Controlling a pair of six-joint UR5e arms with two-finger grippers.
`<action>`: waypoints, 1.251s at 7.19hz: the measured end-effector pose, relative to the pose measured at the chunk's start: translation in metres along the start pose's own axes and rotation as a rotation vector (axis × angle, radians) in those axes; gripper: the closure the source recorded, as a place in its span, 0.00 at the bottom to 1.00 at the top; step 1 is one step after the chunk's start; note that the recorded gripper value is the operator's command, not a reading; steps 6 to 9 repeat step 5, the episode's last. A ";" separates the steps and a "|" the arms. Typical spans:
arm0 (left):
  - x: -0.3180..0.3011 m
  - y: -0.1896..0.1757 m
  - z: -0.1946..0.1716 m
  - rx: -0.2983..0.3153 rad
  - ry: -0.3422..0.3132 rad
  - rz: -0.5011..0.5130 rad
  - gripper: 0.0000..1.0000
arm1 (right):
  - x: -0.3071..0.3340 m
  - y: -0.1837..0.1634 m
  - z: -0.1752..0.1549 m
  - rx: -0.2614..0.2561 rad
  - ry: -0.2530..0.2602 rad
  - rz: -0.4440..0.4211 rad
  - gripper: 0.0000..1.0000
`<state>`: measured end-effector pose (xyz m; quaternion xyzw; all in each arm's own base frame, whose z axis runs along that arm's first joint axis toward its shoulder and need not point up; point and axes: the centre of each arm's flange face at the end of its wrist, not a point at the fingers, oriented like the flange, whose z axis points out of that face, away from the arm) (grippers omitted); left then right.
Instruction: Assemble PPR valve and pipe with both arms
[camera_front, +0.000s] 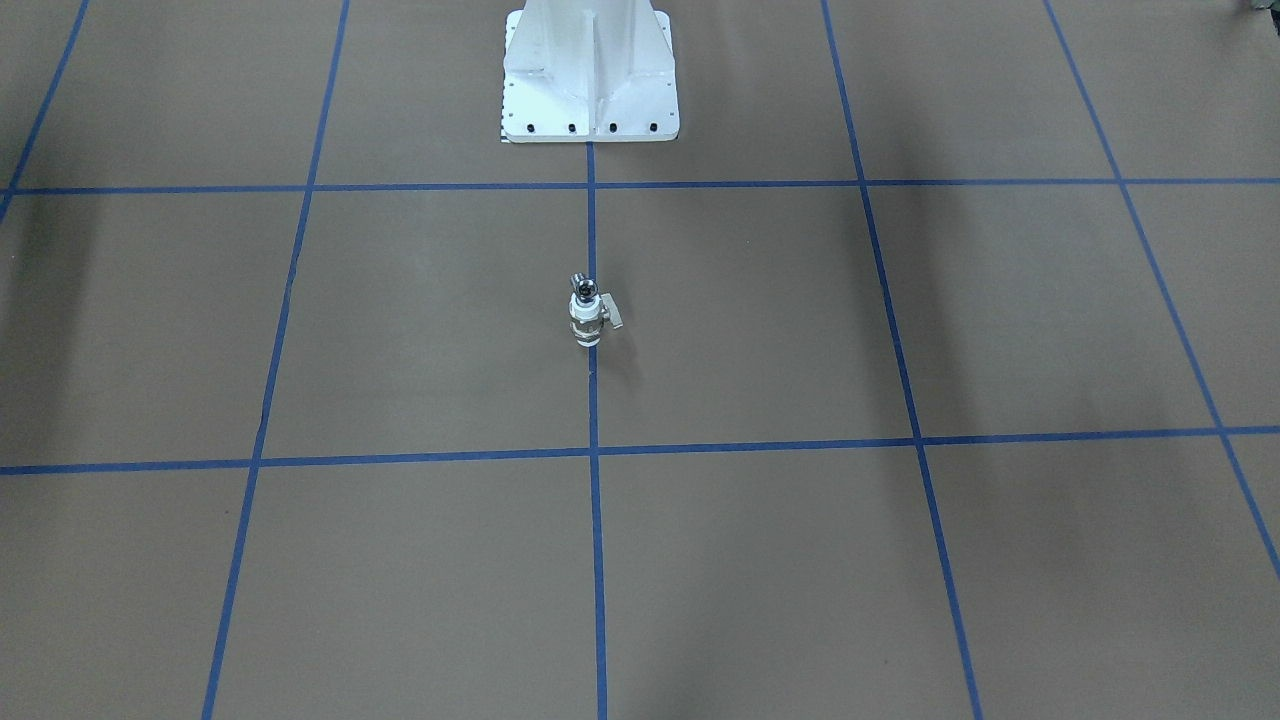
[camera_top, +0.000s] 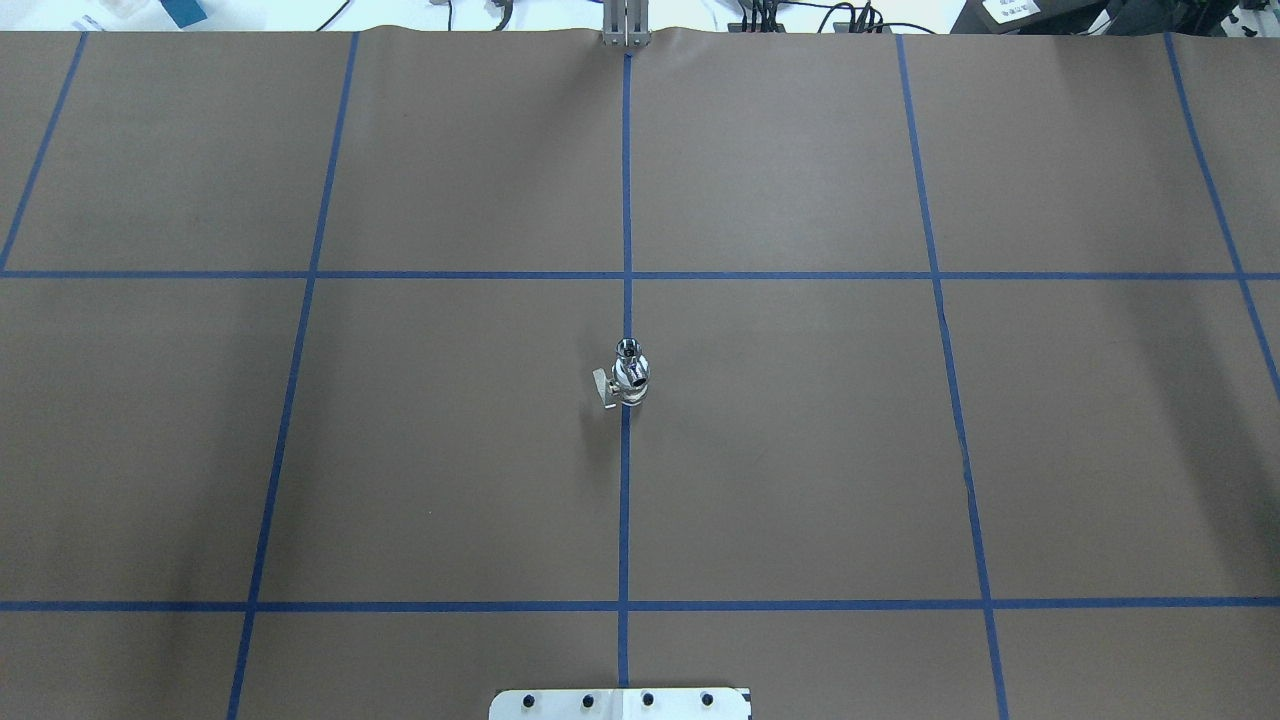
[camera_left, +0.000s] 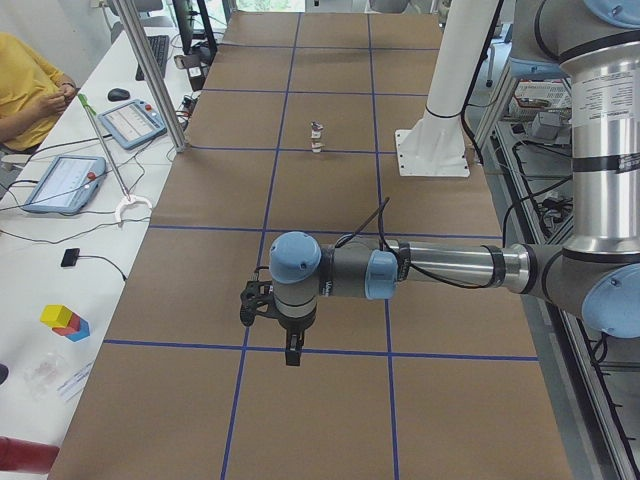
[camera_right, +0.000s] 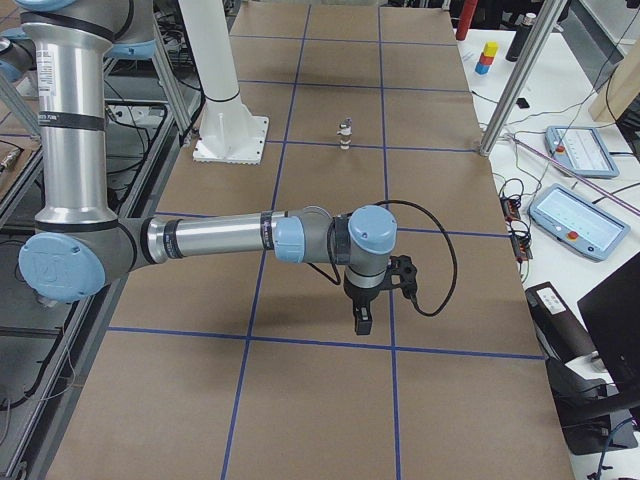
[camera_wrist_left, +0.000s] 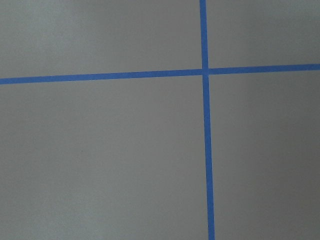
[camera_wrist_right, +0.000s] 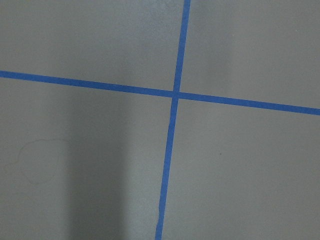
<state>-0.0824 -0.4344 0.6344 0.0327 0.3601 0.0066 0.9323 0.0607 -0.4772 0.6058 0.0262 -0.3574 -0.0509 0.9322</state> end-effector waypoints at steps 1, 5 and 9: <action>0.000 0.000 0.000 0.000 0.000 0.000 0.00 | 0.000 0.000 0.000 0.001 0.000 -0.001 0.00; 0.002 -0.001 -0.002 0.005 -0.002 0.005 0.00 | -0.001 -0.002 -0.001 0.003 0.003 -0.002 0.00; 0.002 -0.001 -0.002 0.005 -0.002 0.005 0.00 | -0.001 -0.002 -0.001 0.003 0.003 -0.002 0.00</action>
